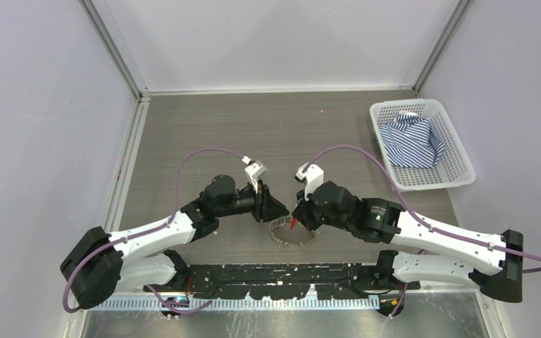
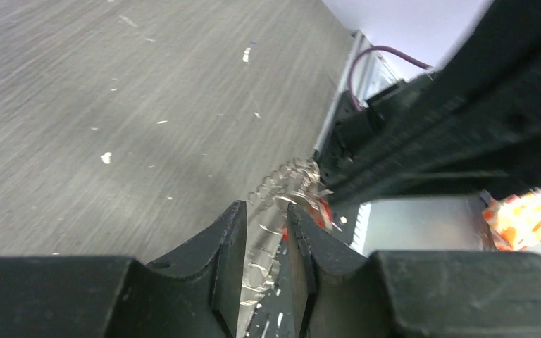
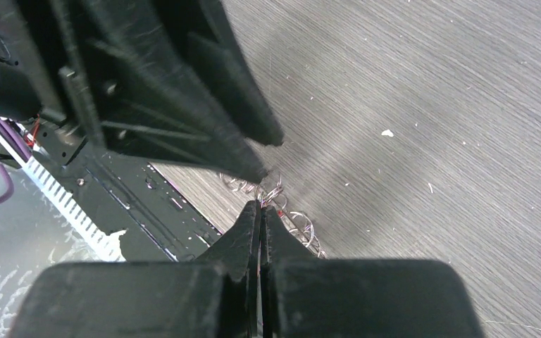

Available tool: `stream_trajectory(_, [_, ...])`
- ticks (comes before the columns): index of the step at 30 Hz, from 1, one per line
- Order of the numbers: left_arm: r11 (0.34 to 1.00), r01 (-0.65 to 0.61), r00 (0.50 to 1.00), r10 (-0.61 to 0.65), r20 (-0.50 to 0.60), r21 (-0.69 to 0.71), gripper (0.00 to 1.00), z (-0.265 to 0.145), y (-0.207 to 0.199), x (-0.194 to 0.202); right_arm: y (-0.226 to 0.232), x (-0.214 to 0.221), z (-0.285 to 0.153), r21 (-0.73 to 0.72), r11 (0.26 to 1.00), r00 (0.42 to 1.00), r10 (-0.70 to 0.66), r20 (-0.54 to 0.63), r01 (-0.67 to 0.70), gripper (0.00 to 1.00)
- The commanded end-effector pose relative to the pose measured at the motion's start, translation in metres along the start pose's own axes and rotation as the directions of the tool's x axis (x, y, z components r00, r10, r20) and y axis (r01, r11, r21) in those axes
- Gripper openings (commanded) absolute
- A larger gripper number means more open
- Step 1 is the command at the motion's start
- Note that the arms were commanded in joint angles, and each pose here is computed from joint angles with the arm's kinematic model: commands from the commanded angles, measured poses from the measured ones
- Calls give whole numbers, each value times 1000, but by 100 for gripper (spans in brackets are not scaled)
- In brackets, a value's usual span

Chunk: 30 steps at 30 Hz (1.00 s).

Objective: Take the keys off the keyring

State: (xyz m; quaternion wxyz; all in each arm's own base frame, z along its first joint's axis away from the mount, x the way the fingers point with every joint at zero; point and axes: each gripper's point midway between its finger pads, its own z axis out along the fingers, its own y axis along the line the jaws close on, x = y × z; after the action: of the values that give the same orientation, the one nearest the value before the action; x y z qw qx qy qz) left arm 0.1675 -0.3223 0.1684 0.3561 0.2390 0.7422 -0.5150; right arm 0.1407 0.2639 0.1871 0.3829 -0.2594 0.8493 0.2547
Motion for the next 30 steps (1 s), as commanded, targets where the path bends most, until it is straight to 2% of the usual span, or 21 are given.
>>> stream_trajectory(1, [984,-90,995,83,46,156,30,-10,-39,-5,11,-30,-12,-59,998,996,36,77,-31,1])
stream_trajectory(6, [990,-99,995,97,29,100,29,-8,-30,5,3,-49,-16,-70,995,989,72,130,-64,1])
stream_trajectory(9, [995,-86,995,89,54,-51,26,-12,-6,-1,-8,-68,-17,-39,997,981,73,178,-68,1])
stream_trajectory(12, [980,-68,994,83,73,-188,24,-22,16,-4,0,-76,-13,-84,995,981,72,182,-57,1])
stream_trajectory(16, [945,16,995,18,100,-327,19,-34,41,2,33,-34,16,-234,966,993,116,15,-110,1])
stream_trajectory(19, [916,80,993,-39,112,-392,23,-41,56,13,46,16,41,-248,955,985,143,-95,-162,1])
stream_trajectory(22, [914,136,990,-113,82,-383,35,-38,58,30,42,48,59,-243,931,960,247,-133,-273,1])
stream_trajectory(25, [901,199,979,-196,47,-385,35,-37,62,53,28,75,68,-183,936,948,272,-166,-301,1])
stream_trajectory(30, [897,240,966,-257,3,-372,34,-34,65,77,21,106,76,-163,928,931,298,-212,-335,1])
